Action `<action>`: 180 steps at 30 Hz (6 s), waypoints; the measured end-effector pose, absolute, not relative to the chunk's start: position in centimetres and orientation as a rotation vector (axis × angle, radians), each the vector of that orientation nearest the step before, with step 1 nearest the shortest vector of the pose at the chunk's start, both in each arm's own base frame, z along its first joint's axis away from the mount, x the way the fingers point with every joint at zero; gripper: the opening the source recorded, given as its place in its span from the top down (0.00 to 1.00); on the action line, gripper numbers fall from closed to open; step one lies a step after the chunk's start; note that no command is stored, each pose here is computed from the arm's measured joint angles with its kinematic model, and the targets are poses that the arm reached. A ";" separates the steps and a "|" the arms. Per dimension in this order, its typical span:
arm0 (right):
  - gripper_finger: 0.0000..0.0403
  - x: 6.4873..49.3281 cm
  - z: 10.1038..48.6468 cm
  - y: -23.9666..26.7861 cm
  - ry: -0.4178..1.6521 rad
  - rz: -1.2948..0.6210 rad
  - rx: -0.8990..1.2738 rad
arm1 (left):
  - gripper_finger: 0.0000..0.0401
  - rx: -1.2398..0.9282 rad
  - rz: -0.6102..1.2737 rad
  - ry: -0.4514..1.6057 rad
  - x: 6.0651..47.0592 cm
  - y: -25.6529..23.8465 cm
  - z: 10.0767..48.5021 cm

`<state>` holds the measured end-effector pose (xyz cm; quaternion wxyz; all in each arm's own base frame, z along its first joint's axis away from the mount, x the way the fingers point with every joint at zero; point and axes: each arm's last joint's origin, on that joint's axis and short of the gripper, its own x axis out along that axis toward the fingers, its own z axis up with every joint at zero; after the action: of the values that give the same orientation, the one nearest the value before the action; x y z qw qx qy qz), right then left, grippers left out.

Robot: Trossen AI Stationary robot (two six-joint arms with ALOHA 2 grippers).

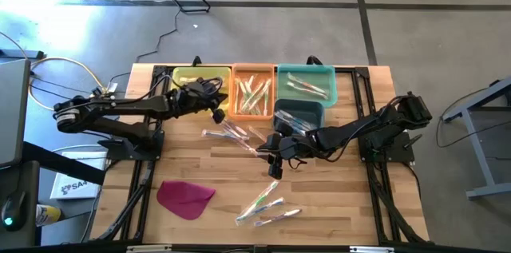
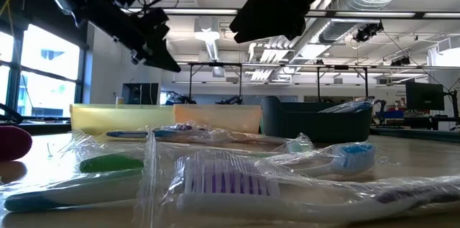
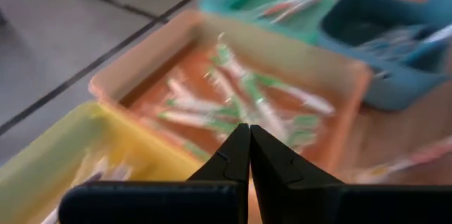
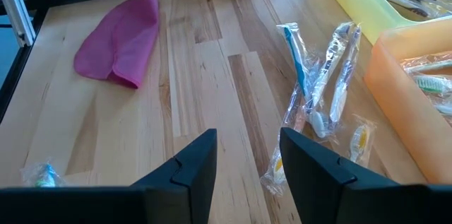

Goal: Pick & Place Toothbrushes
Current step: Put the orange toothbrush into the blue bin

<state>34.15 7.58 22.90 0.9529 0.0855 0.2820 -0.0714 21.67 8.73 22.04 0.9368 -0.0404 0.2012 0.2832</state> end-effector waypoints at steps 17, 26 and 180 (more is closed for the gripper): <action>0.63 34.2 22.9 7.6 0.572 -0.145 0.174 | 0.98 0.005 0.313 0.297 19.8 2.5 25.6; 0.63 34.2 22.9 7.6 0.572 -0.145 0.174 | 0.98 0.034 0.166 0.223 18.8 -0.4 26.9; 0.65 38.0 19.1 5.5 1.104 -0.847 0.611 | 1.00 0.156 0.132 0.058 12.3 -1.5 22.3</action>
<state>37.97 5.53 19.08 0.7248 0.2769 0.5006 -0.3840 12.28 -1.48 22.34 0.9943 0.0780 0.0288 0.0661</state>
